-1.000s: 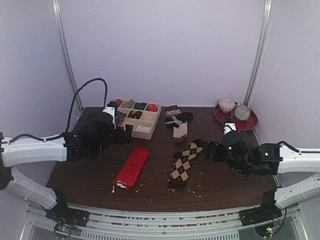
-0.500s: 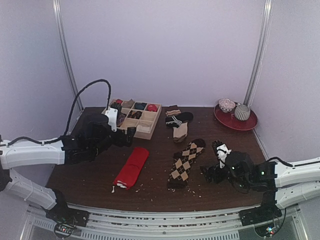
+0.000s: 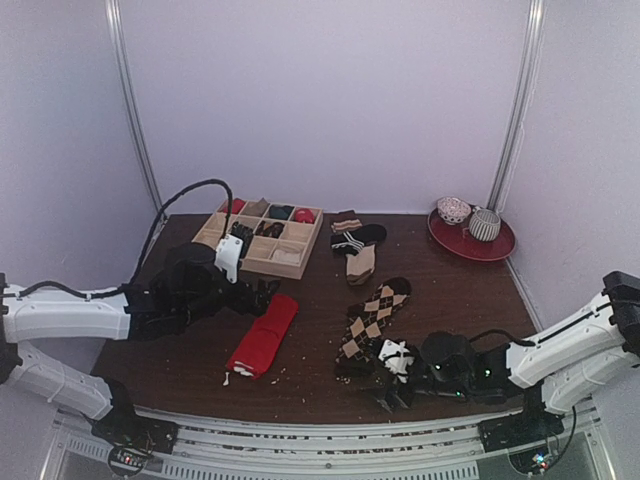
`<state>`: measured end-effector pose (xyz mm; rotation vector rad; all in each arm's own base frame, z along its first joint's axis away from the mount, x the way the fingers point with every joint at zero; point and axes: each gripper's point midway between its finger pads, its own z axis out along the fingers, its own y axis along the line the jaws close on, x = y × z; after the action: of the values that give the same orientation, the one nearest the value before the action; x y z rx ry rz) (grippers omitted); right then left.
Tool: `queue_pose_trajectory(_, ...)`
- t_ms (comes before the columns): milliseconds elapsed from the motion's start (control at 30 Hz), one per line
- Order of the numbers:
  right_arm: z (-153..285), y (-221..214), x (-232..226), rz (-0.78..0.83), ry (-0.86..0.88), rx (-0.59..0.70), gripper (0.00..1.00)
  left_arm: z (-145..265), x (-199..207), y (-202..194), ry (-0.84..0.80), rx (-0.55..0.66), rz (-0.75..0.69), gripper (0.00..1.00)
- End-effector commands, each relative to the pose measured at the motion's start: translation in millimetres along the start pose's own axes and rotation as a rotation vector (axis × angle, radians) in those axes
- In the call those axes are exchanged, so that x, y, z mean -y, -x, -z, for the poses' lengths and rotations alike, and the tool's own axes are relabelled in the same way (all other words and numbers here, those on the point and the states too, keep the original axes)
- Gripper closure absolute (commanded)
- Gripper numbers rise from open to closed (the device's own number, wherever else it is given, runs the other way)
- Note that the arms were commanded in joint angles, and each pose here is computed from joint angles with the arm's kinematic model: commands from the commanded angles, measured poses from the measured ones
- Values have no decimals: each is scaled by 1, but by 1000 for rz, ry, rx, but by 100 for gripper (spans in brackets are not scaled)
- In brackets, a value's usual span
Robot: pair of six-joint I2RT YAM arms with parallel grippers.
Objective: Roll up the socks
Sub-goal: Pick up the pair of socks from the center of the board.
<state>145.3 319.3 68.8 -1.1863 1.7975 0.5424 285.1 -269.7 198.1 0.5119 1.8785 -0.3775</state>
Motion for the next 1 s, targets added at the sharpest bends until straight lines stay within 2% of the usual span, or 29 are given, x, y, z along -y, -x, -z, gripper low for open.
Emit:
queue_pose_trajectory(0, -17, 10, -12, 147, 52, 1, 14, 2, 10, 15, -46, 60, -13, 2)
queue_pose_trajectory(500, -43, -9, 19, 134, -34, -38, 22, 3, 25, 9, -138, 55, -63, 2)
queue_pose_trajectory(667, -50, -26, 24, 109, -23, -102, 31, 3, 30, 9, -167, 58, -76, 2)
queue_pose_trajectory(733, -53, -33, 20, 99, -2, -122, 39, 4, 32, 9, -180, 62, -82, 2)
queue_pose_trajectory(767, -55, -36, 18, 92, 11, -135, 47, 4, 33, 7, -185, 60, -86, 2)
queue_pose_trajectory(800, -57, -40, 15, 79, 22, -154, 56, 5, 34, 6, -192, 60, -92, 2)
queue_pose_trajectory(867, -60, -48, 13, 33, 29, -199, 84, 4, 36, 3, -205, 55, -101, 2)
queue_pose_trajectory(900, -61, -51, 12, -1, 38, -225, 90, 5, 38, 1, -215, 54, -106, 2)
queue_pose_trajectory(967, -61, -52, 1, -82, 97, -252, 96, 7, 44, -4, -260, 63, -118, 5)
